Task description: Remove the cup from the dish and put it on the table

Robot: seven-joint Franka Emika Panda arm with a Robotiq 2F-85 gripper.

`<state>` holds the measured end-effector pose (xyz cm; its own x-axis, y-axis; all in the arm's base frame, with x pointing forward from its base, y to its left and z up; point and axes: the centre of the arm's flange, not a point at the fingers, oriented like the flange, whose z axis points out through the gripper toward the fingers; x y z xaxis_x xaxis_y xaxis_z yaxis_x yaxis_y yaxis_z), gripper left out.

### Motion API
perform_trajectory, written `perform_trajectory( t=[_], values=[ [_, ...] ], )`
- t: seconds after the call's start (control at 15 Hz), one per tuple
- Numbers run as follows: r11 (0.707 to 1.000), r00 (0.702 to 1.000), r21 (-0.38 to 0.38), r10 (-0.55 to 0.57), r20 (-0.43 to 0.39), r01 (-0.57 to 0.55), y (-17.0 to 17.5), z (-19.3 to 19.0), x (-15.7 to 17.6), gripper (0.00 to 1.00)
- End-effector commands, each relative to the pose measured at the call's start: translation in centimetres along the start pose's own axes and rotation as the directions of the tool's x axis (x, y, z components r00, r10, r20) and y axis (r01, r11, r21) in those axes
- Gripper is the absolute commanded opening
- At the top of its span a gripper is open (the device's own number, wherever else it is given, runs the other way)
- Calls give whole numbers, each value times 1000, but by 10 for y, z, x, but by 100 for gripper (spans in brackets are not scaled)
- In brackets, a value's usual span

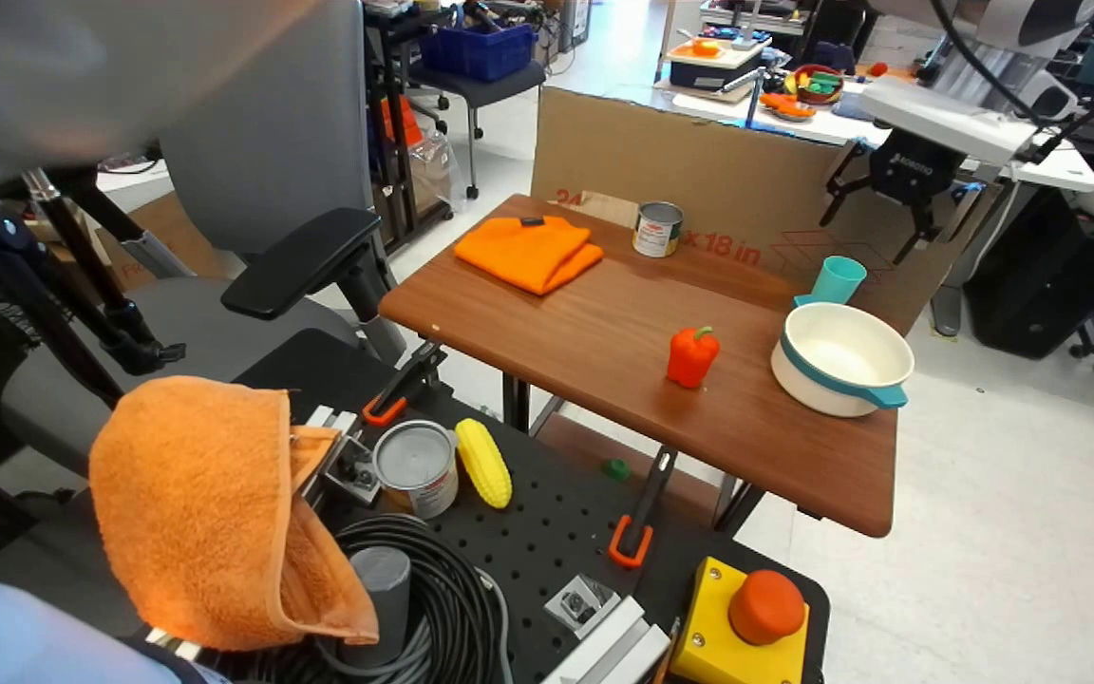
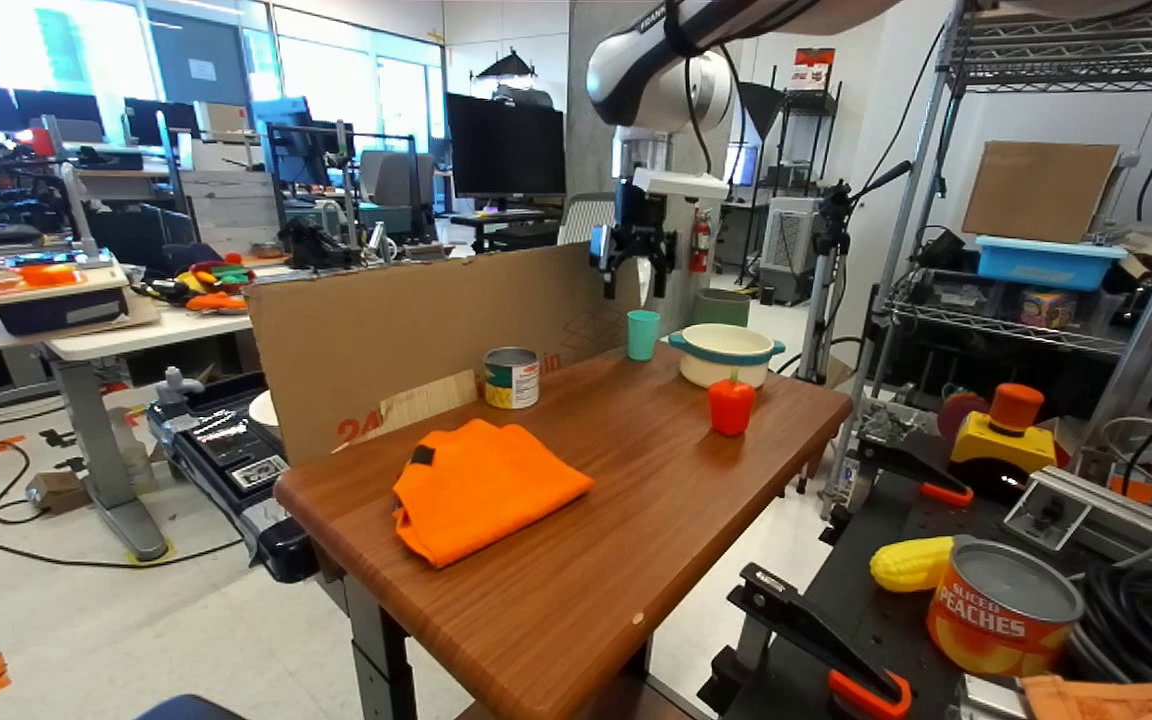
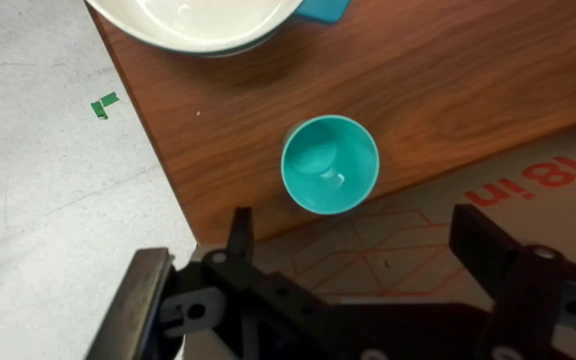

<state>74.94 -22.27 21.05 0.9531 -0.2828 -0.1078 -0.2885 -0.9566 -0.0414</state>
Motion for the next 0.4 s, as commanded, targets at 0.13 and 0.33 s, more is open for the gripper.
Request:
perform_trajectory(
  t=[0.13, 0.33],
  values=[
    [1000, 999, 12, -13, -35, 14, -1, -48, -7, 100],
    [1000, 1000, 12, -13, -26, 13, -1, -41, -7, 100]
  ],
)
